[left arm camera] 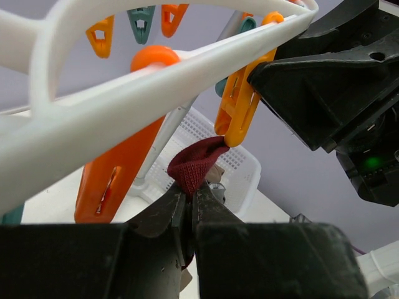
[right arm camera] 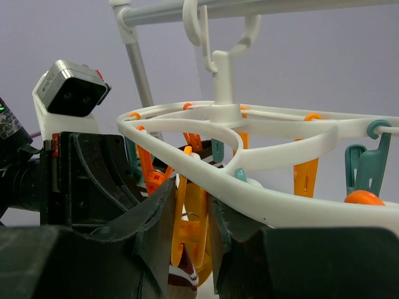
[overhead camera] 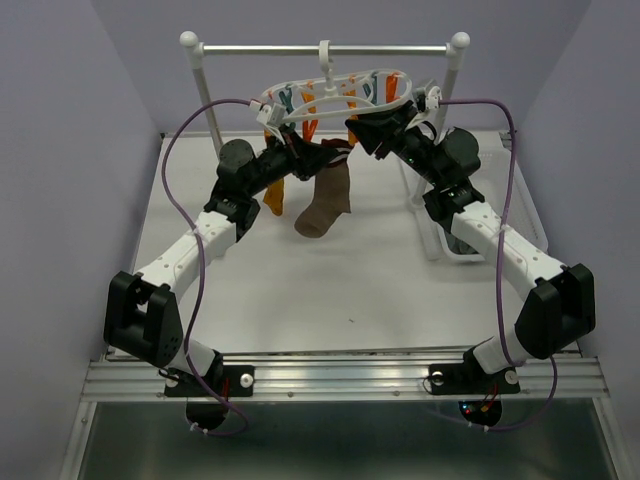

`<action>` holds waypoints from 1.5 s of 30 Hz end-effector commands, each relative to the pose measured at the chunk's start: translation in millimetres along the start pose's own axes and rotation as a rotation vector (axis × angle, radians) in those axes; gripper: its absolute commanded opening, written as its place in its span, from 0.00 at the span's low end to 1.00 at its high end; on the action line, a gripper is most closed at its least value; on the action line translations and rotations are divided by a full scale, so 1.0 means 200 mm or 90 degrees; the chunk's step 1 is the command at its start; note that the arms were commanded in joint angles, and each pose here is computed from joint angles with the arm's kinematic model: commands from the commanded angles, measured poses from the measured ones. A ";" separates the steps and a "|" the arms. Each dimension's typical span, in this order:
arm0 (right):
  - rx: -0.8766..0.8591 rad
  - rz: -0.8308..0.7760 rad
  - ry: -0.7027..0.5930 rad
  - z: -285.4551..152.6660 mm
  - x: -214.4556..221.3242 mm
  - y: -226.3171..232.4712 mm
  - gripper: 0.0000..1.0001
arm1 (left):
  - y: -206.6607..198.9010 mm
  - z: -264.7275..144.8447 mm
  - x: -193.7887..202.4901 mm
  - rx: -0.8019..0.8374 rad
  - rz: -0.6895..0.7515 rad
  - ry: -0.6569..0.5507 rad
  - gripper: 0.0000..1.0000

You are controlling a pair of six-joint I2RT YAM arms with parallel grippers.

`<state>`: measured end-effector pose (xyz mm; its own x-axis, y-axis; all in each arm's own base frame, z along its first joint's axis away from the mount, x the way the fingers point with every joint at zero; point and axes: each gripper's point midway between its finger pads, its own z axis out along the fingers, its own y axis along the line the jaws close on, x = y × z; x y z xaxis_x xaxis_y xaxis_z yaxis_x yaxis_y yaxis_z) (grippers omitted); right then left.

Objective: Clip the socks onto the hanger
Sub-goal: Clamp the sock onto the hanger.

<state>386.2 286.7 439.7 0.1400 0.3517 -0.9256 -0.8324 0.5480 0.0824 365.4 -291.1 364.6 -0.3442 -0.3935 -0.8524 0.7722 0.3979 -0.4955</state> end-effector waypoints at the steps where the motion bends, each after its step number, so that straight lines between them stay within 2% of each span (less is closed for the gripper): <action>1: -0.050 0.008 0.005 -0.01 0.01 0.07 0.01 | -0.18 -0.02 -0.14 0.060 0.046 -0.046 0.00; 17: -0.086 0.039 0.012 -0.01 0.04 0.12 0.01 | -0.23 0.02 -0.13 0.089 0.084 -0.029 0.00; 30: -0.110 0.065 0.030 -0.03 0.07 0.14 0.01 | -0.24 0.05 -0.18 0.090 0.101 -0.044 0.00; 45: -0.087 0.061 0.032 -0.04 0.10 0.09 0.01 | -0.30 0.03 -0.23 0.114 0.119 -0.056 0.00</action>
<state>376.5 289.1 441.5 0.0852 0.3997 -0.9127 -0.8785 0.4622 0.1204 354.2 -308.1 374.9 -0.3090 -0.3400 -0.8882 0.8318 0.3562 -0.4257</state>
